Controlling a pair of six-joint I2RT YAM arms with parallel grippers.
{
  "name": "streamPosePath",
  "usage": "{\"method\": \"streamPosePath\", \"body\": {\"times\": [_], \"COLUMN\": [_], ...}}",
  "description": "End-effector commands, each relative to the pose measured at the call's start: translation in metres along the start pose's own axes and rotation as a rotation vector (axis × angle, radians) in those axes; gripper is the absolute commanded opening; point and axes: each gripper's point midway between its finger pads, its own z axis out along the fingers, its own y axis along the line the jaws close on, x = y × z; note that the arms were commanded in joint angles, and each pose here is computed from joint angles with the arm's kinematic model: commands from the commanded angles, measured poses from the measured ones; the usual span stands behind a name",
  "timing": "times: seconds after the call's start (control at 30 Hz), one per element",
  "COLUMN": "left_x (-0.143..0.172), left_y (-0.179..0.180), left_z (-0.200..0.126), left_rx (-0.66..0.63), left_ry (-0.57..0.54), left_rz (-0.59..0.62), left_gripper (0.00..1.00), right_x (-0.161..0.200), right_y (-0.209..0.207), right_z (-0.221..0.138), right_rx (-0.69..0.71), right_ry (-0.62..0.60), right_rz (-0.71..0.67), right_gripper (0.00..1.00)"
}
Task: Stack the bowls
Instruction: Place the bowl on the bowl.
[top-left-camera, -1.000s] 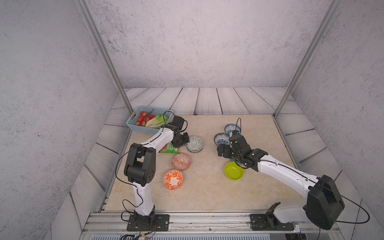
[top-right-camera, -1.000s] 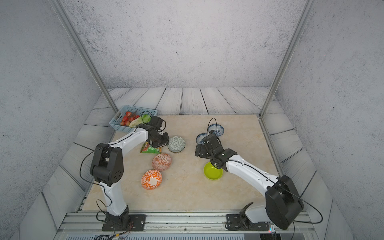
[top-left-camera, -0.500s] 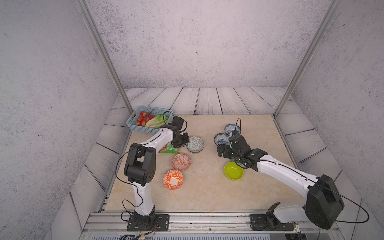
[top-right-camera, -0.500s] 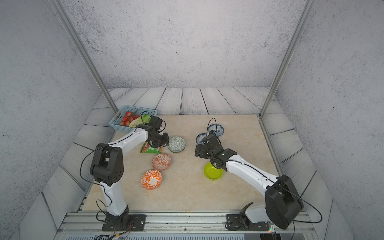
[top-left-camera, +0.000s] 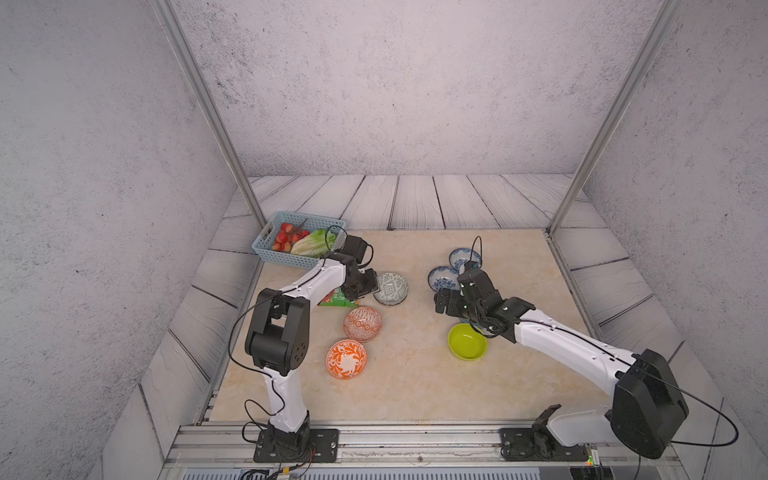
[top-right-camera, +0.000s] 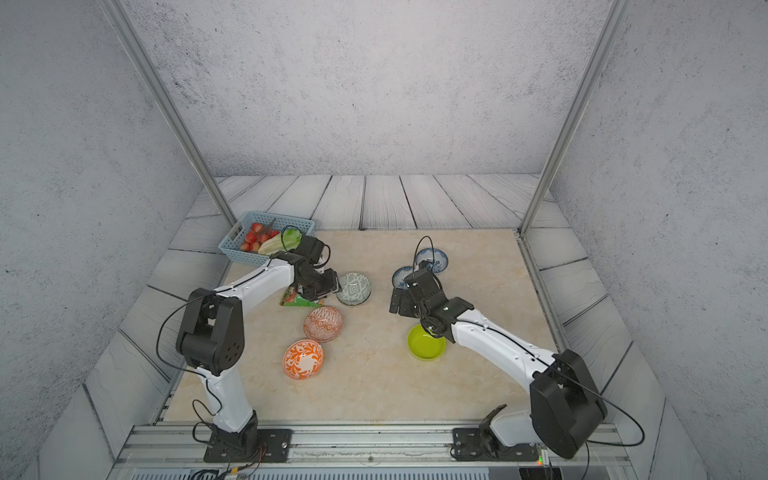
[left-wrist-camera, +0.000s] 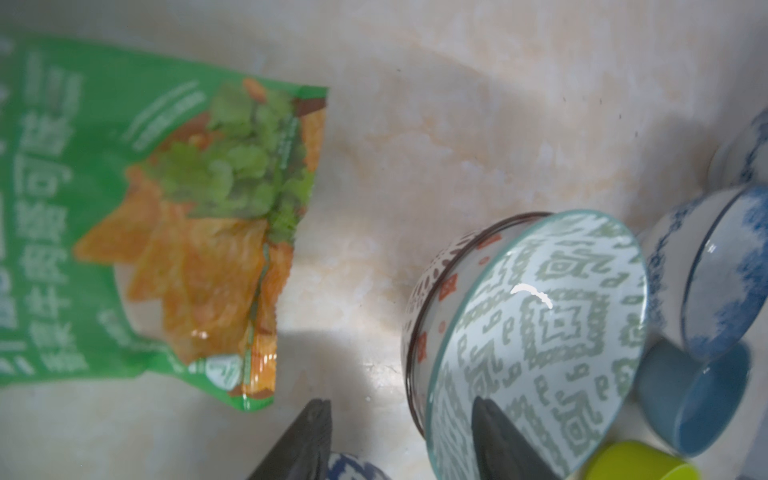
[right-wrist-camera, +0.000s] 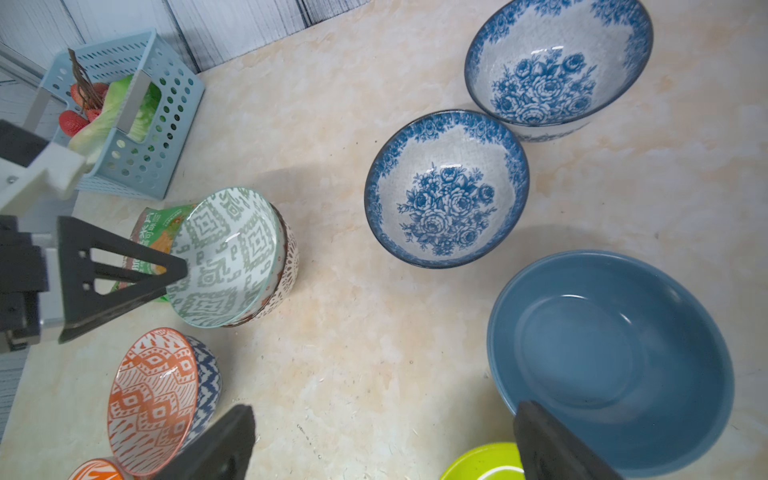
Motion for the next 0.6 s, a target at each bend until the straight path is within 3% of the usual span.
{"method": "streamPosePath", "body": {"times": [0.0, 0.07, 0.3, 0.43, 0.57], "left_x": [-0.008, -0.008, -0.006, 0.001, 0.011], "left_y": [-0.001, 0.0, 0.006, 0.01, 0.009], "left_z": [-0.025, -0.033, -0.068, -0.082, -0.088], "left_rx": [0.006, 0.011, 0.041, 0.08, 0.104], "left_ry": [-0.084, -0.117, -0.285, -0.365, -0.358], "left_rz": [-0.005, -0.008, -0.025, -0.044, -0.033], "left_gripper": [0.86, 1.0, 1.0, 1.0, 0.97], "right_x": [-0.004, -0.005, -0.013, -0.028, -0.041], "right_y": [-0.007, -0.009, -0.017, -0.034, -0.058], "right_z": [-0.009, -0.009, -0.01, -0.001, 0.011], "right_rx": [0.043, 0.044, 0.063, 0.092, 0.108], "right_ry": [-0.025, -0.037, -0.048, 0.031, 0.123], "right_rz": [0.011, 0.017, 0.06, 0.177, 0.289], "right_gripper": [0.99, 0.99, 0.99, 0.98, 0.94]}}
